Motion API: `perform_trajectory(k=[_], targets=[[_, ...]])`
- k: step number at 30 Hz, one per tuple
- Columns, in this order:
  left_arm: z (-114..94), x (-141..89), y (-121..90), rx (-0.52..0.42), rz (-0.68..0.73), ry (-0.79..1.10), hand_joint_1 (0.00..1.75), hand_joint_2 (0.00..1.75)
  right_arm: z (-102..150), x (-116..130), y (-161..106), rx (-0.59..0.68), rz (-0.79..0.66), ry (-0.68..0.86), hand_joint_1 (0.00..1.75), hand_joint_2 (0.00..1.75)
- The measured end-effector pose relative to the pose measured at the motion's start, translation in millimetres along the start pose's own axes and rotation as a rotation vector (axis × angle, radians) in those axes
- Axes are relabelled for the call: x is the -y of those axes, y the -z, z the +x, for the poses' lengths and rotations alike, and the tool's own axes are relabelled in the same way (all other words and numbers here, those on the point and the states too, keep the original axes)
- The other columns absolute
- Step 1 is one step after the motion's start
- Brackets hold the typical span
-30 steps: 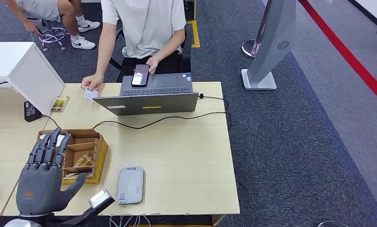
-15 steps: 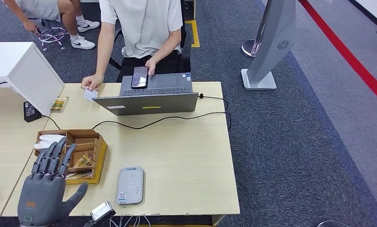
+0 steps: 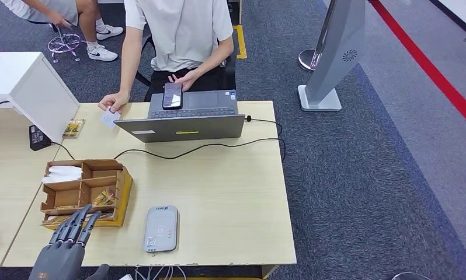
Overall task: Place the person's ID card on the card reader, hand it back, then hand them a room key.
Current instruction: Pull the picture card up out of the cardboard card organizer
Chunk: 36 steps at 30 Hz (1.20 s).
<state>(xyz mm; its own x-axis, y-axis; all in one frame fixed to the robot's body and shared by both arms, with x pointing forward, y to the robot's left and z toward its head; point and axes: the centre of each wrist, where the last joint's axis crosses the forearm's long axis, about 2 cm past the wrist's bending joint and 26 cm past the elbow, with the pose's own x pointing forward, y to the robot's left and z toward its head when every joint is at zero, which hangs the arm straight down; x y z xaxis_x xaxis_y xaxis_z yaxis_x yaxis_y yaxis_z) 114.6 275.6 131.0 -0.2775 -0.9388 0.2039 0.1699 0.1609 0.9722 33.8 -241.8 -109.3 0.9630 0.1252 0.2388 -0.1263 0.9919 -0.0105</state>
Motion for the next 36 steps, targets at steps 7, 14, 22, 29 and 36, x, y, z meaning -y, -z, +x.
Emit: perform_trajectory(k=[7, 14, 22, 29, 36], targets=[[-6, 8, -1, -0.025, -0.043, 0.006, 0.0, 1.75, -2, 0, 0, -0.003, -0.001, 0.0, 0.0, 1.75], [-8, 14, -3, -0.087, -0.07, -0.024, 0.0, 1.75, -5, -1, -1, -0.014, 0.001, -0.025, 0.0, 1.75], [-11, 19, 2, -0.179, -0.047, -0.022, 0.0, 1.75, -8, -3, -2, -0.02, 0.008, -0.065, 0.0, 1.75], [-9, 18, 24, -0.277, 0.102, -0.019, 0.0, 1.75, -6, -4, -2, -0.02, 0.006, -0.086, 0.0, 1.75], [-10, 19, 33, -0.341, 0.15, -0.051, 0.0, 1.75, -5, -4, -2, -0.02, 0.003, -0.095, 0.0, 1.75]])
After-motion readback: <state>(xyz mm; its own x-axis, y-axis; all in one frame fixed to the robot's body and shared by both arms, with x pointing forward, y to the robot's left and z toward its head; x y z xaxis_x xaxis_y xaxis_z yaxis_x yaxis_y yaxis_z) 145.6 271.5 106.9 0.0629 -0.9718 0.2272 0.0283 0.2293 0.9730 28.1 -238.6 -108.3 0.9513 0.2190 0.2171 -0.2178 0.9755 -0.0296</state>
